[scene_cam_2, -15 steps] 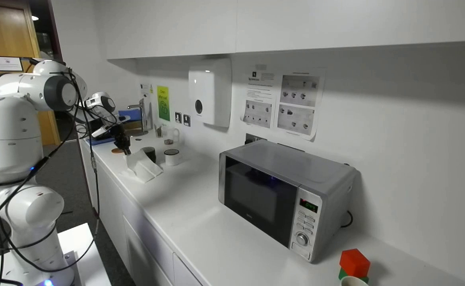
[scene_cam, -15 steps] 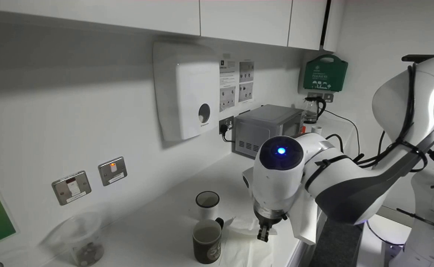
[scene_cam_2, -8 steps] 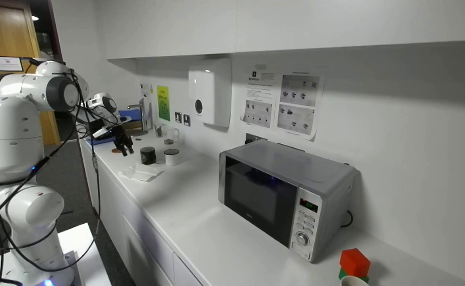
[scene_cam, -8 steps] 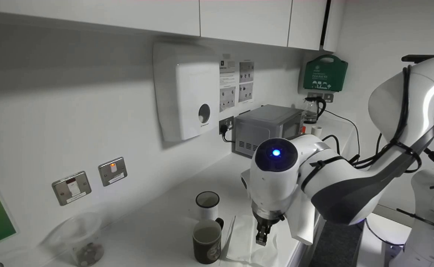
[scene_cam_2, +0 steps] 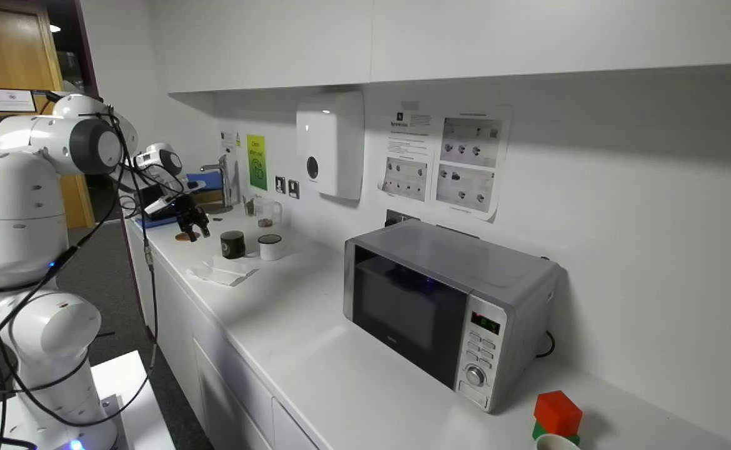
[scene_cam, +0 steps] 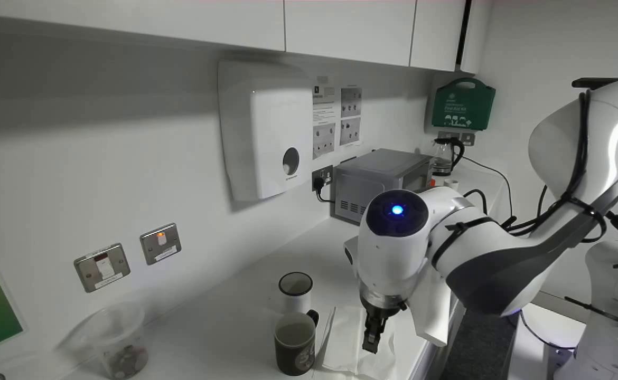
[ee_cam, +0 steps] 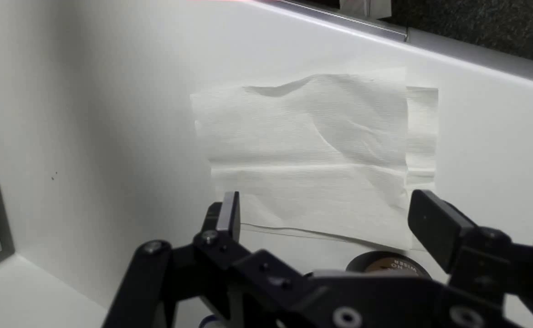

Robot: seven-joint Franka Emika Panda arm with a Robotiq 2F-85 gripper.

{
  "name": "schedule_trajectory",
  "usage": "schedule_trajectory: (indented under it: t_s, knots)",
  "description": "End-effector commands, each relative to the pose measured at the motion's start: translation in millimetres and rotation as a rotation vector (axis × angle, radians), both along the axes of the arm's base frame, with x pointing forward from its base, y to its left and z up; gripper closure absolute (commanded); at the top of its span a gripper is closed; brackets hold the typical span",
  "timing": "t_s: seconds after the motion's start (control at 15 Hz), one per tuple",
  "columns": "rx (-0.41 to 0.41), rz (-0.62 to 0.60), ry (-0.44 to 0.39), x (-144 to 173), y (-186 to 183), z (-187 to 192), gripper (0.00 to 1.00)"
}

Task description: Take the two cups off the paper towels, the stack the paper towels on the counter

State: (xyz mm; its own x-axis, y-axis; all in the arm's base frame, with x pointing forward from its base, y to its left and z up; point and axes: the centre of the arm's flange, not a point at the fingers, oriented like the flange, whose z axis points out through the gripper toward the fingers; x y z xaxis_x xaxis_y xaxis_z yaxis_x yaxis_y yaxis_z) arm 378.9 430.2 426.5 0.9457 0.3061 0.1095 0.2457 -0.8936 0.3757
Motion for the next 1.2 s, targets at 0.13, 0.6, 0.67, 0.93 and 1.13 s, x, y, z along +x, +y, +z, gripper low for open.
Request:
schedule_trajectory:
  t_s: [0.13, 0.6, 0.67, 0.93, 1.13]
  knots:
    - [0.2, -0.083, -0.052, -35, -19, 46, 0.0]
    - [0.206, 0.129, -0.122, -94, -70, 40, 0.0]
    - [0.229, 0.128, -0.124, -99, -76, 36, 0.0]
    - [0.188, 0.103, -0.104, -83, -42, 35, 0.0]
    - [0.187, 0.102, -0.098, -81, -41, 33, 0.0]
